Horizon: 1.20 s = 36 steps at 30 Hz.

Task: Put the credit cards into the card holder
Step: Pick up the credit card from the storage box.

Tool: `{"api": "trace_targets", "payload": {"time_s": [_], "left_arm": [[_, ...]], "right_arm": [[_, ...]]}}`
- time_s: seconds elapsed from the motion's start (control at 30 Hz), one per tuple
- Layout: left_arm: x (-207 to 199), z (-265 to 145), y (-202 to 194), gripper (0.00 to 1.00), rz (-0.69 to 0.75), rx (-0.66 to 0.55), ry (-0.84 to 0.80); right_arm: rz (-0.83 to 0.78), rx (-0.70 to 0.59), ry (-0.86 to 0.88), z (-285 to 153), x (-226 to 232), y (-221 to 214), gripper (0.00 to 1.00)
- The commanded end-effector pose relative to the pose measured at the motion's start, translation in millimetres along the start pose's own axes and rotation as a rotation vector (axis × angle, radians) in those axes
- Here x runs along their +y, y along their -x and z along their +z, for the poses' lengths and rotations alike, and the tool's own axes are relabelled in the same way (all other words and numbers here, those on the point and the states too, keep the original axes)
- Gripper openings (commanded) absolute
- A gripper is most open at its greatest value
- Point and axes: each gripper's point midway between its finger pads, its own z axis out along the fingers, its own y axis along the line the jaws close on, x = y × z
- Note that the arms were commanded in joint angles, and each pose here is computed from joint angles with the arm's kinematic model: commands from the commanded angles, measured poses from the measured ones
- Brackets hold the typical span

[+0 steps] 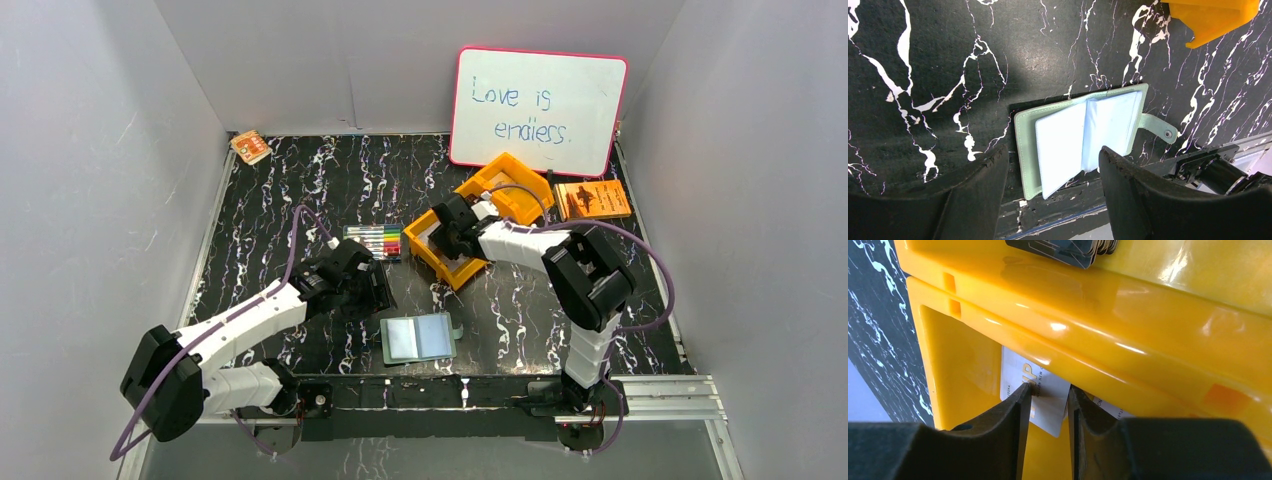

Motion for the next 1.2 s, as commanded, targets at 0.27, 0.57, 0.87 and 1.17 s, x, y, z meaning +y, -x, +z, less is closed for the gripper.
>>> {"api": "trace_targets", "payload": {"time_s": [0.27,0.57,0.87,1.17], "left_arm": [[-2.5,-3.7,2.3,0.64,0.006,-0.002,0.000],[-3.5,-1.9,1.4,0.64,0.001,0.002,-0.005],[-4.4,-1.3,1.7,0.64,0.000,0.004,-0.006],[-4.9,-1.1,1.9,0.64,0.002,0.003,-0.008]], "right_arm": [[-0.017,-0.027,-0.073,-4.3,-40.3,8.3,0.26],[-0.031,-0.047,-0.057,-14.1,-40.5,14.6,0.16],[-0.035,-0.058,-0.023,-23.0,-29.8,20.0,0.04],[-0.044,-0.079,0.001,-30.3,-16.1,28.4,0.00]]}}
